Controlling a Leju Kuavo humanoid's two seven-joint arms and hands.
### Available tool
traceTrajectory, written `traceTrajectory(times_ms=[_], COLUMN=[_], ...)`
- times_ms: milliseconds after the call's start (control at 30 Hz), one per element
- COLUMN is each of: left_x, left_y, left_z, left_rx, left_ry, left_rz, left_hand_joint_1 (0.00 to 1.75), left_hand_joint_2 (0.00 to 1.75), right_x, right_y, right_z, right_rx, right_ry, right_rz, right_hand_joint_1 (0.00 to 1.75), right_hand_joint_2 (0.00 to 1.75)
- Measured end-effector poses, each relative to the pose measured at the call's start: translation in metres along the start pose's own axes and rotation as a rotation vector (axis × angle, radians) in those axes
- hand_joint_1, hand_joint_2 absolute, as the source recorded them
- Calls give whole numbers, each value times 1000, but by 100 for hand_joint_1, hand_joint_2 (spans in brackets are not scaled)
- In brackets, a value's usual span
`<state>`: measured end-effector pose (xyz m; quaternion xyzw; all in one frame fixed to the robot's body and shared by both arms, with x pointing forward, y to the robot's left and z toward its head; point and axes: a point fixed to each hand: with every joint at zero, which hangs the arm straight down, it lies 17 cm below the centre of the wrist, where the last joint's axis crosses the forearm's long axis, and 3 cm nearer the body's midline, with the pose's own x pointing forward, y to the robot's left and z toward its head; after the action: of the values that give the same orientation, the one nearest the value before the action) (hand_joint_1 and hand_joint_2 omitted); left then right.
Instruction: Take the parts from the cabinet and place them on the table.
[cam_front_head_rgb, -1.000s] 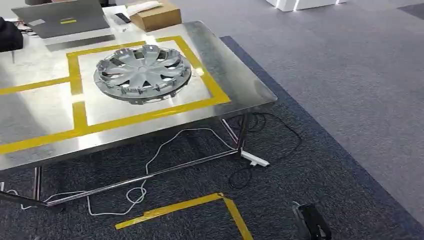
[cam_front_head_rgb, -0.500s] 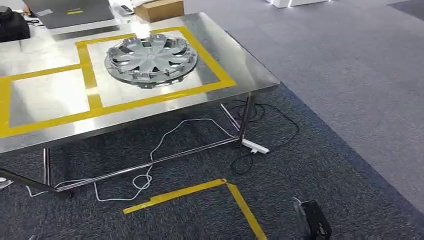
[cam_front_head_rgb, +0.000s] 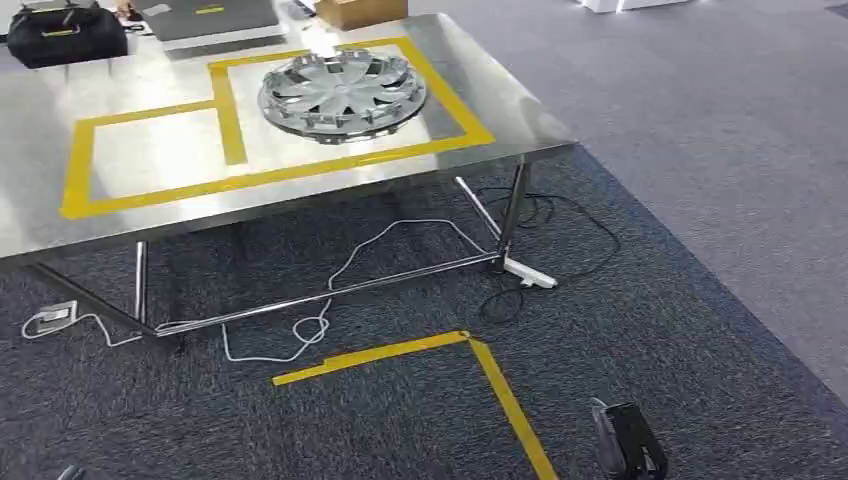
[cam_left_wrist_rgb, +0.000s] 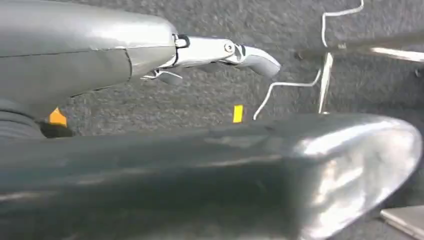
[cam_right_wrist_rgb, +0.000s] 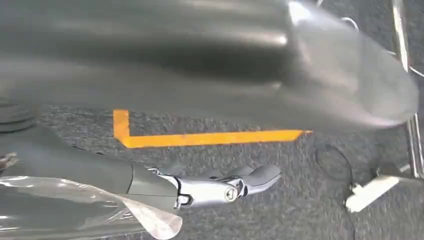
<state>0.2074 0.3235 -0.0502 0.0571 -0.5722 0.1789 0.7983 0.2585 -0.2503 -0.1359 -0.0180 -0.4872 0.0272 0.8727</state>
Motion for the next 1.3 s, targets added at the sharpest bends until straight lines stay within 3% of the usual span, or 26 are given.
traceTrajectory(times_ms=[1300], left_x=[-8], left_y=[-9], left_z=[-2], left_rx=[-34], left_ry=[12], left_rz=[-13], left_hand_joint_1=[0], left_hand_joint_2=[0], right_x=[-15], right_y=[-14], right_z=[11], right_rx=[-22], right_ry=[59], right_rz=[23], right_hand_joint_1=[0], right_hand_joint_2=[0])
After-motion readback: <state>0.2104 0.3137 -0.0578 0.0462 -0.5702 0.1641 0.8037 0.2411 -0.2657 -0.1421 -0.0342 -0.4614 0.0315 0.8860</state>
